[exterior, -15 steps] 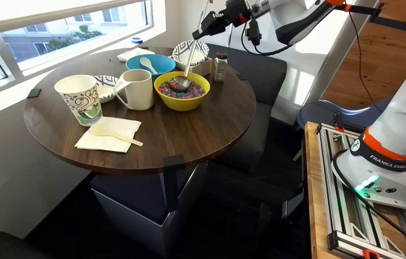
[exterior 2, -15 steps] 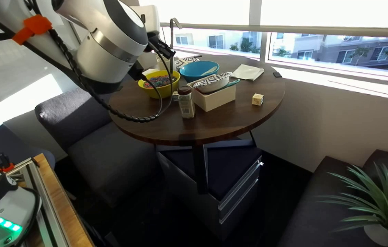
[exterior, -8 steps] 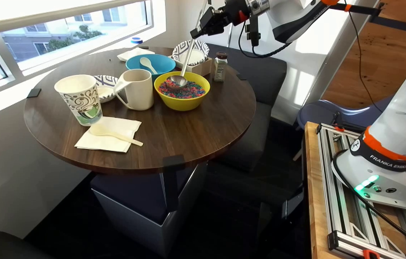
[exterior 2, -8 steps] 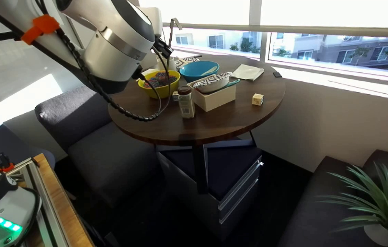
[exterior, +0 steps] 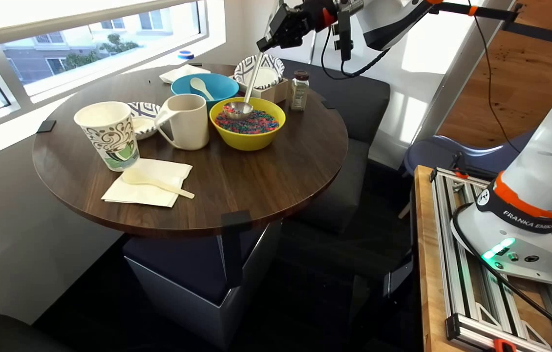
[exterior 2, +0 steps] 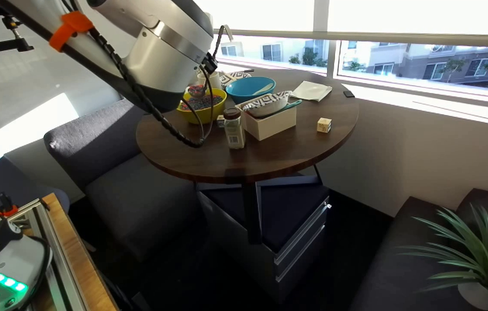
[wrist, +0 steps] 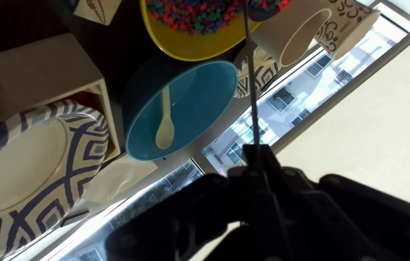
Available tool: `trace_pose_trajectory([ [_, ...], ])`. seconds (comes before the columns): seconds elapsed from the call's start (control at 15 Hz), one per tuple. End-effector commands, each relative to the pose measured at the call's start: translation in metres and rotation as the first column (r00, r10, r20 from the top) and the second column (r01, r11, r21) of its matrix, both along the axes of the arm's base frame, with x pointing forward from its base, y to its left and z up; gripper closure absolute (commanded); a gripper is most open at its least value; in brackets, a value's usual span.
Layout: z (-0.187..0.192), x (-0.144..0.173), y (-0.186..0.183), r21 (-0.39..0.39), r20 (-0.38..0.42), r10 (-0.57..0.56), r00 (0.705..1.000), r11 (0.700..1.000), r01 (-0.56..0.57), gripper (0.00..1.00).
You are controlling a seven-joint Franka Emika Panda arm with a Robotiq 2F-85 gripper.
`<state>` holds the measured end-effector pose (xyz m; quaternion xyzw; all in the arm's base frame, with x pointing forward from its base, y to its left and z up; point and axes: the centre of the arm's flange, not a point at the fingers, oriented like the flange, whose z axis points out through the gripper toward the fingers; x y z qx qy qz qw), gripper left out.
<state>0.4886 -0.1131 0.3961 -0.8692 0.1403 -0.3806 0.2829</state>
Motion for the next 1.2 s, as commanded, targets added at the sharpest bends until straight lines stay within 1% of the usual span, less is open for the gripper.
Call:
trace_pose_trajectory([
  [0.0, 0.016, 0.014, -0.015, 0.066, -0.033, 0.039, 0.999, 0.997, -0.037, 0.99],
  [0.13, 0.022, 0.018, -0.017, 0.068, -0.041, 0.04, 0.998, 0.997, -0.037, 0.99],
  [0.27, 0.026, 0.025, -0.013, 0.043, -0.048, 0.033, 0.998, 0.999, -0.031, 0.99],
  [0.4, 0.032, 0.033, -0.007, 0.017, -0.053, 0.041, 0.998, 0.999, -0.04, 0.99],
  [0.67, 0.044, 0.048, 0.009, -0.007, -0.069, 0.072, 0.995, 0.997, -0.073, 0.99],
  [0.93, 0.057, 0.066, 0.021, -0.026, -0.072, 0.079, 0.994, 0.996, -0.082, 0.99],
  [1.13, 0.063, 0.082, 0.026, -0.037, -0.064, 0.064, 0.996, 0.997, -0.067, 0.99],
])
